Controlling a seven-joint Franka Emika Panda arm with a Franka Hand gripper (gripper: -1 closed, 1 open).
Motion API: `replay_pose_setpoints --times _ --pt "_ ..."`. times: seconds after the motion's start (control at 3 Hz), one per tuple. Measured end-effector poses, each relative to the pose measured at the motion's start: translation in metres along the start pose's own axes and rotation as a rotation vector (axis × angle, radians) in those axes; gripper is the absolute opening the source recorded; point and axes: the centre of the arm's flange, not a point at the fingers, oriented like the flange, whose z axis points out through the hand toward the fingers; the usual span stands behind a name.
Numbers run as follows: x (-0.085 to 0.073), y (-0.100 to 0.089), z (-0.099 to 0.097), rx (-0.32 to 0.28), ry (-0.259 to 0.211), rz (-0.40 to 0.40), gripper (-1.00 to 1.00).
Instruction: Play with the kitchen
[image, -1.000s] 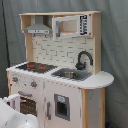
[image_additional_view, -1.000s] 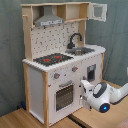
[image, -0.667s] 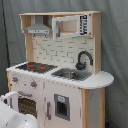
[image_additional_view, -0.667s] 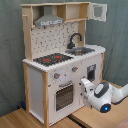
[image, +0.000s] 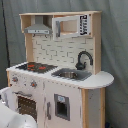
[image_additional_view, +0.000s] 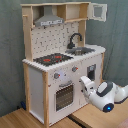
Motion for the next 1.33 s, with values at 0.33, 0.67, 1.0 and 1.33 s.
replay_pose_setpoints --times 0.33,0.67,1.0,1.33 --pt "0.012 0.012 -0.017 -0.023 0.042 -0.076 1.00" --pt "0.021 0.022 -0.034 -0.044 0.083 -0.145 1.00" --pt "0.031 0.031 -0.050 -0.067 0.139 -0.225 1.00" --pt "0.045 0.033 -0.059 -0.074 0.202 -0.322 1.00"
